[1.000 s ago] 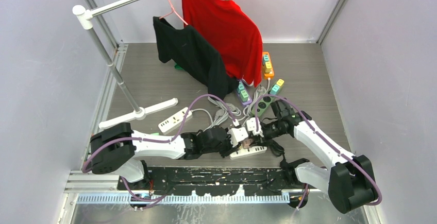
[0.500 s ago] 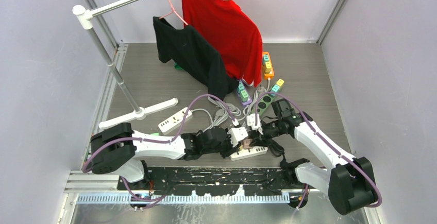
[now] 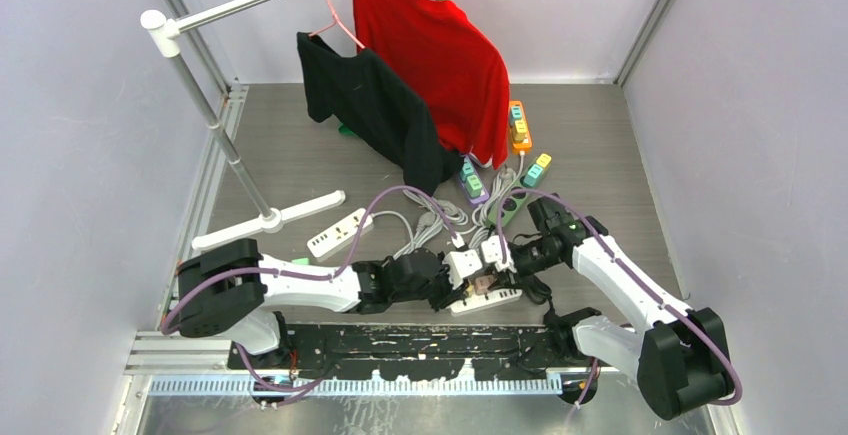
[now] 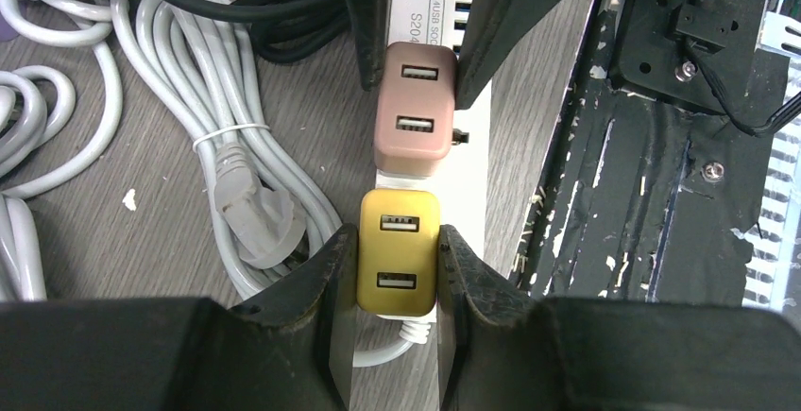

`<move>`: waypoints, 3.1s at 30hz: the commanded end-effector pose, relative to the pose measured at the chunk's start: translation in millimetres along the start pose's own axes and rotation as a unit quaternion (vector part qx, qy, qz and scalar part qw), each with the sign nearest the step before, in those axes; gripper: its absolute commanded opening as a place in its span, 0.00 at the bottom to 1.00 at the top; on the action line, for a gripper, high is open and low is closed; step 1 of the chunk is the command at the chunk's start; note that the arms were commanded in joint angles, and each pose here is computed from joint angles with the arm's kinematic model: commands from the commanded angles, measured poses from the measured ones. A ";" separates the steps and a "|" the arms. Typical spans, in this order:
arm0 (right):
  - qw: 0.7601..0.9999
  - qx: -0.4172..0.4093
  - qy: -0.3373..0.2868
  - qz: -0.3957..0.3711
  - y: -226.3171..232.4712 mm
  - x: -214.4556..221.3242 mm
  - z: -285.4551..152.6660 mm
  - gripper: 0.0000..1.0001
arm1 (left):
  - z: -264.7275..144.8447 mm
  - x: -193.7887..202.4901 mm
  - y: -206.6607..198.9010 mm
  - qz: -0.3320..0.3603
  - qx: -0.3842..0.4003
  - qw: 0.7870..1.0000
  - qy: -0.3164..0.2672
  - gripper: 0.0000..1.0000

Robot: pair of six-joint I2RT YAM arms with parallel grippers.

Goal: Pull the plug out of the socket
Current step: Remove the plug from the socket, then place the plug at the center of the board.

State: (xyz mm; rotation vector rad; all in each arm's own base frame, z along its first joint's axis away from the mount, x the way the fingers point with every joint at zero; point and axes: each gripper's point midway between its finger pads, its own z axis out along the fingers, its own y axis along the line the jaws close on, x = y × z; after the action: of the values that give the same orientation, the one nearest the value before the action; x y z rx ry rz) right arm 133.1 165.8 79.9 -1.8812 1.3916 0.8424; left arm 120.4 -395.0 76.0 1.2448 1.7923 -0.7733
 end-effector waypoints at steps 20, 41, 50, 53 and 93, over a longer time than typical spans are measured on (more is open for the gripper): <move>0.998 -0.004 -0.052 0.018 12.0 -19.8 -10.2 0.01 | 6.3 53.2 -5.2 -0.017 0.009 0.997 0.079 0.00; 0.994 0.037 -0.047 0.087 3.3 -23.6 -32.7 0.01 | -4.4 68.7 2.5 -0.035 -0.017 0.995 0.091 0.00; 0.959 0.119 -0.104 0.234 -43.9 -43.3 -53.9 0.01 | -6.6 60.0 6.3 -0.034 -0.030 0.994 0.099 0.04; 0.948 0.138 -0.096 0.271 -48.1 -36.1 -60.3 0.01 | -8.3 49.6 9.4 -0.036 -0.041 0.994 0.090 0.30; 0.735 0.034 -0.301 0.607 -98.0 -48.3 -83.6 0.02 | -91.9 -143.3 71.4 -0.363 -0.113 0.917 -0.125 0.80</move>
State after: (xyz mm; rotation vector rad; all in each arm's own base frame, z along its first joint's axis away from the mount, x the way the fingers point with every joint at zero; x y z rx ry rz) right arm 227.4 146.7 169.9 -0.2396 2.0774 1.6850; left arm 181.3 -354.9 235.0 0.3436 1.9997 -1.0760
